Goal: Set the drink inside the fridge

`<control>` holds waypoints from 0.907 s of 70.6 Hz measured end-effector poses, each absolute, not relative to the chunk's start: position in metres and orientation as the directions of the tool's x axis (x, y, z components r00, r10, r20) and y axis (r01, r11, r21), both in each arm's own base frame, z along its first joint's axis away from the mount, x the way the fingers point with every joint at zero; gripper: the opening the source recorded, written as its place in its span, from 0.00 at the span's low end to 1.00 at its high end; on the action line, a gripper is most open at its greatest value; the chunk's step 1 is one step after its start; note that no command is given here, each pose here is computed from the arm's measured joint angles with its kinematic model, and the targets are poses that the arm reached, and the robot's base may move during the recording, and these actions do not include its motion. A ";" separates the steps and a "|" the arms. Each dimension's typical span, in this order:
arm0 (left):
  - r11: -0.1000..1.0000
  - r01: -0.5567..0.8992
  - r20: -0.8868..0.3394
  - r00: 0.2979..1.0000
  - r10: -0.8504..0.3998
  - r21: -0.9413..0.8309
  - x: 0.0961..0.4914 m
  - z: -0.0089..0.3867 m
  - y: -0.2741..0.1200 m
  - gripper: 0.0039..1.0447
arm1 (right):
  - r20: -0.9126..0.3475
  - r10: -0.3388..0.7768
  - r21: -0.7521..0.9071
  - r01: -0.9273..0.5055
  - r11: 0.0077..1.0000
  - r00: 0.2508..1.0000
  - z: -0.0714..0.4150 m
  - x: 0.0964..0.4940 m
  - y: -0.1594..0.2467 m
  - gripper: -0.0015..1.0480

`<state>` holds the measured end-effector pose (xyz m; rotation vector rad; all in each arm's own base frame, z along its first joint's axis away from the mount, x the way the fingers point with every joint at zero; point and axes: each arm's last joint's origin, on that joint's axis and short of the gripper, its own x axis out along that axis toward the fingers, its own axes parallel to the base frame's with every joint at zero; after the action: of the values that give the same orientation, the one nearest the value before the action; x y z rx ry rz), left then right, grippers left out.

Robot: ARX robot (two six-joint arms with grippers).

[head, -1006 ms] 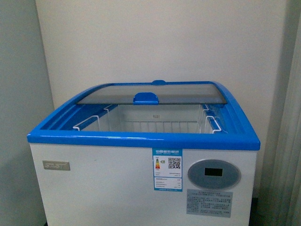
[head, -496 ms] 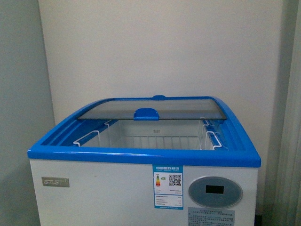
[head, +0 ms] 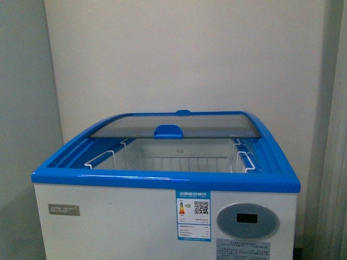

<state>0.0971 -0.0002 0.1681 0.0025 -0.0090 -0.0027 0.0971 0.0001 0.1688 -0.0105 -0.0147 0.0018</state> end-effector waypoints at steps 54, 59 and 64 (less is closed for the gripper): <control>1.000 0.002 0.009 1.000 -0.002 0.002 0.097 0.168 0.000 0.92 | 0.012 0.002 -0.010 -0.002 1.000 1.000 0.169 0.097 0.000 0.93; 1.000 0.002 0.009 1.000 -0.002 0.002 0.097 0.168 0.000 0.92 | 0.012 0.002 -0.010 -0.002 1.000 1.000 0.169 0.097 0.000 0.93; 1.000 0.003 0.009 1.000 -0.003 0.002 0.097 0.168 0.000 0.92 | 0.012 0.002 -0.010 -0.002 1.000 1.000 0.169 0.097 0.000 0.93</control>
<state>0.0971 -0.0002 0.1681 0.0021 -0.0090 -0.0027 0.0970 0.0001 0.1685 -0.0101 -0.0120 0.0018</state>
